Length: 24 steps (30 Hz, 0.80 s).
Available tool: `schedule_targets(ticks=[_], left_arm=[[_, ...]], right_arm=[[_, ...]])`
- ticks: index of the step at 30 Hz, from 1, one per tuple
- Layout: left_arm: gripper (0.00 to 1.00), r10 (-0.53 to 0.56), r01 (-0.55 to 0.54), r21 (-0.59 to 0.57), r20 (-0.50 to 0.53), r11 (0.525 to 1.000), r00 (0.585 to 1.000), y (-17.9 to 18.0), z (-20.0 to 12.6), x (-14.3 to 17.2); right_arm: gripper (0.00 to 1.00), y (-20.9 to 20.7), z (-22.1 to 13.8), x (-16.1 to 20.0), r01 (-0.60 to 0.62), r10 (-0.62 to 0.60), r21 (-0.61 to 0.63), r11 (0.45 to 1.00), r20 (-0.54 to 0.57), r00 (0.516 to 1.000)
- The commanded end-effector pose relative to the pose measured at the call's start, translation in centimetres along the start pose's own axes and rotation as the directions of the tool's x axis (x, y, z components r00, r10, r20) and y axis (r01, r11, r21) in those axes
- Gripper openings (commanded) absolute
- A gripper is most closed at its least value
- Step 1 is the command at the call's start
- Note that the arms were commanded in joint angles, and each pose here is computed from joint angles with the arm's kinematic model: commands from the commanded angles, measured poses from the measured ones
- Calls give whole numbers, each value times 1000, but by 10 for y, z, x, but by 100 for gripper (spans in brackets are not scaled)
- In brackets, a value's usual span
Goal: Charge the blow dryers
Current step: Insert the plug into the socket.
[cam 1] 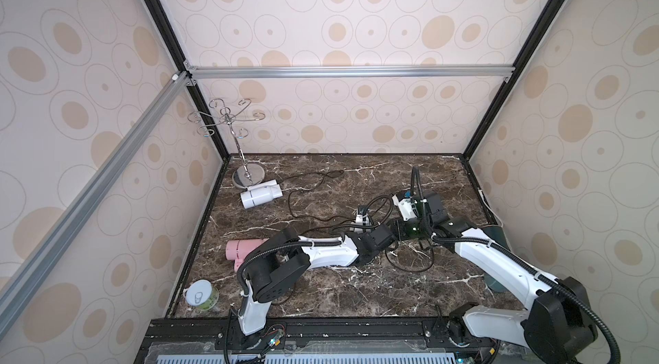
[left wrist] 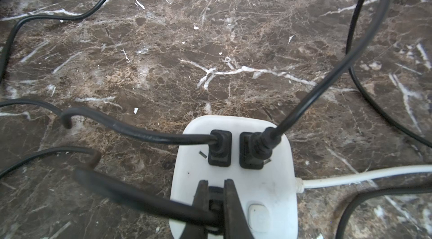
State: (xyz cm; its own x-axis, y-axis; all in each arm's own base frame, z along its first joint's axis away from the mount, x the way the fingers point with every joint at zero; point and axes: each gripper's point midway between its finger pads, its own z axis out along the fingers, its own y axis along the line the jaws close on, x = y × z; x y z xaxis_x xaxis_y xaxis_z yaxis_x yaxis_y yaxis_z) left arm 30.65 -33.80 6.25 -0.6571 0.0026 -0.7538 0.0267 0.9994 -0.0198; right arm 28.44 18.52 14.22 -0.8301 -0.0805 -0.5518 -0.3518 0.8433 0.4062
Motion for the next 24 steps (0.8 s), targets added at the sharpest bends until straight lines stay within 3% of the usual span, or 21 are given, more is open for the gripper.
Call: schedule_targets(ticks=[1, 17, 24], left_arm=[[0, 162, -199, -69, -355, 978, 921, 47, 14, 119], [0, 13, -33, -67, -276, 997, 961, 61, 17, 67], [0, 0, -25, -102, -243, 994, 970, 72, 15, 51]], right_arm=[[51, -1, -7, -3, -8, 8, 4, 1000, 11, 1000], [56, -3, -13, -6, -16, 16, 0, 1000, 29, 999], [56, -3, -14, -7, -12, 12, 4, 1000, 30, 999]])
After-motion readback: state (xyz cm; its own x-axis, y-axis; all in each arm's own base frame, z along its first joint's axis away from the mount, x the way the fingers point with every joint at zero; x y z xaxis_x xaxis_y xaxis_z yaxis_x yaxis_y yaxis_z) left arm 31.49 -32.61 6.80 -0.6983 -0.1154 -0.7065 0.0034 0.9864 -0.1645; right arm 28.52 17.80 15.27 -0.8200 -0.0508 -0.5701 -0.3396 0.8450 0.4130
